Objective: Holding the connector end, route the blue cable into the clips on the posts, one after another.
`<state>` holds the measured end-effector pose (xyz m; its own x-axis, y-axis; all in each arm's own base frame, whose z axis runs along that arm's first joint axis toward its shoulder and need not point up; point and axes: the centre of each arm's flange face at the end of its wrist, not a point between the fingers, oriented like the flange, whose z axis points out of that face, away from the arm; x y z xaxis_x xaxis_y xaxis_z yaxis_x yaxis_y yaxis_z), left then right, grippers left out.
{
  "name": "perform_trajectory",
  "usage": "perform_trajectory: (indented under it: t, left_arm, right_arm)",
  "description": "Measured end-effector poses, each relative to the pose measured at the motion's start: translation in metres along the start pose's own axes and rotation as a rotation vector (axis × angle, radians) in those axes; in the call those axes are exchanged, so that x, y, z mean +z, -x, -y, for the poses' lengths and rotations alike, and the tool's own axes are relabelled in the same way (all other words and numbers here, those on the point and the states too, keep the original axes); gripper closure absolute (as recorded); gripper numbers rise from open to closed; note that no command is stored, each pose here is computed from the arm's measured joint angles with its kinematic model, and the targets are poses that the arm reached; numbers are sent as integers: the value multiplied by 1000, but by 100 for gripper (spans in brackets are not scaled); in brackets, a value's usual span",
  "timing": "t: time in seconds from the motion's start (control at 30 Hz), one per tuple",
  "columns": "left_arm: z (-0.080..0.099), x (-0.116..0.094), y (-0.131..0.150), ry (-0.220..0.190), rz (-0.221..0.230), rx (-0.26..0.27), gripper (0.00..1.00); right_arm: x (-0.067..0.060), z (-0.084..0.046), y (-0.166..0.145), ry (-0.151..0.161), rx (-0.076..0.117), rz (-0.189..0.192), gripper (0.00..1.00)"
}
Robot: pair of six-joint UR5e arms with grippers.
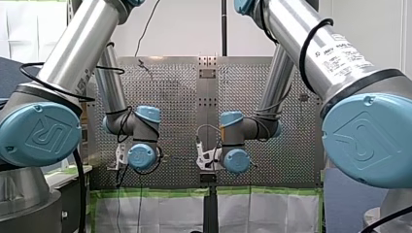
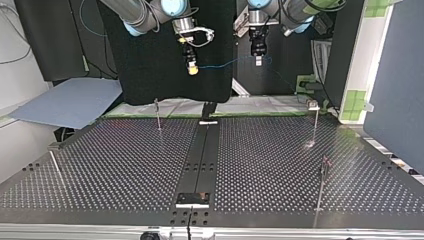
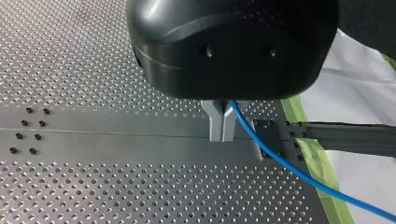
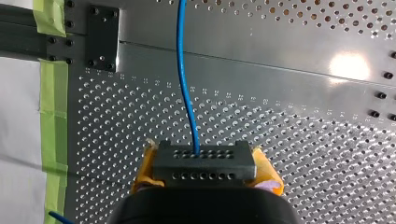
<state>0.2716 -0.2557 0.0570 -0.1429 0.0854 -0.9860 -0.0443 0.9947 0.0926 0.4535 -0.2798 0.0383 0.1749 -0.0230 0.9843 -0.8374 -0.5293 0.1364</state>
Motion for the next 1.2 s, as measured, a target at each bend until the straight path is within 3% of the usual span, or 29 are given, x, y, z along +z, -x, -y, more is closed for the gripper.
perform_trajectory:
  t: [0.13, 0.3, 0.4, 0.5, 0.67, 0.77, 1.07, 1.2]
  left_arm:
    - [0, 0, 0, 0, -1, 0, 100]
    - [1, 2, 4, 0, 13, -9, 100]
    - [2, 3, 13, -1, 29, -39, 100]
    - [0, 4, 23, 0, 36, -64, 100]
    - [-5, 4, 39, 11, 39, -78, 100]
    - [-9, 3, 48, 19, 38, -79, 100]
    - [-19, 7, 78, 46, 49, -91, 100]
    - [-21, 14, 98, 58, 70, -110, 100]
  right_arm:
    - [0, 0, 0, 1, -1, 0, 100]
    - [4, -7, -16, 38, -10, -4, 100]
    - [4, -12, -28, 60, 7, -4, 100]
    - [4, -16, -41, 60, 32, -7, 100]
    - [3, -18, -65, 23, 81, -23, 100]
    - [2, -17, -81, -6, 96, -49, 100]
    - [8, -14, -145, -93, 120, -148, 100]
    - [12, -12, -166, -125, 133, -173, 100]
